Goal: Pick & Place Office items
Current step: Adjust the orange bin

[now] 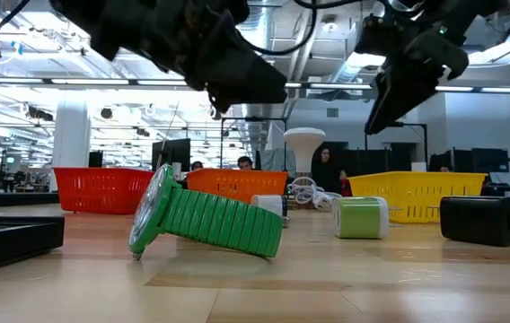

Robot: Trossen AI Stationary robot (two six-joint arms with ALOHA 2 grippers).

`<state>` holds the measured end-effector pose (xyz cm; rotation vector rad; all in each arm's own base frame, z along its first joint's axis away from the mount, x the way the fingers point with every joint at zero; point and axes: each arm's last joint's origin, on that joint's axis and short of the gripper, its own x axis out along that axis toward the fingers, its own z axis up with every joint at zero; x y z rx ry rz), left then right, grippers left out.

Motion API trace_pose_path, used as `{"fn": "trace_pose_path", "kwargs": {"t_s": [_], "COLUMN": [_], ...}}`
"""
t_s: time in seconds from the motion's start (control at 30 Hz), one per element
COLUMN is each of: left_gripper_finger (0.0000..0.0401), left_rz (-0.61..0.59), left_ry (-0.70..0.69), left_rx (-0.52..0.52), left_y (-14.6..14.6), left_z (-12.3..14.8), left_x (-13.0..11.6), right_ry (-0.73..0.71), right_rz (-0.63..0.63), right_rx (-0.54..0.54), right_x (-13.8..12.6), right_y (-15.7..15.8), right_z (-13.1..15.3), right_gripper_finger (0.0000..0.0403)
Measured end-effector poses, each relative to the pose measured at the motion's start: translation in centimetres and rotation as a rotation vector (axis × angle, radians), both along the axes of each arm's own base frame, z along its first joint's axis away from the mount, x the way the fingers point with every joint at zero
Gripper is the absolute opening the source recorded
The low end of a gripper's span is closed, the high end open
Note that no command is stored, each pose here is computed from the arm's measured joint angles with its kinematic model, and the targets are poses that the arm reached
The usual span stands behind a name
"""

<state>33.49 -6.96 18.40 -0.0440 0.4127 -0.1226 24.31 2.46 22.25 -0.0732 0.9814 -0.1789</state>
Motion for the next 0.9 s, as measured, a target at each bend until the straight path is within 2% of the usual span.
{"fn": "trace_pose_path", "kwargs": {"t_s": [0.13,0.3,0.4,0.63,0.9], "left_gripper_finger": [0.0144,0.0144,0.0144,0.0144,0.0144], "left_rz": [0.056,0.099,0.113,0.192,0.269], "left_ry": [0.021,0.091,0.159,0.234,0.23], "left_rx": [0.043,-0.065,-0.057,-0.035,-0.045], "left_y": [-2.2,-3.4,-3.4,-1.0,1.8], "left_z": [-0.9,-2.8,-4.8,-6.7,-4.6], "left_x": [-0.3,-0.4,-0.3,0.3,0.2], "right_ry": [-0.021,-0.03,-0.075,-0.106,-0.097], "right_rz": [0.01,0.008,-0.01,0.051,0.102], "right_rx": [0.044,0.095,0.117,0.099,0.089], "right_x": [-0.4,-0.4,-0.1,0.2,0.1], "right_y": [0.1,0.2,0.2,0.4,1.2], "right_z": [-1.1,-1.8,-1.5,-1.3,-1.3], "right_gripper_finger": [0.013,0.0123,0.0121,0.0121,0.012]}}
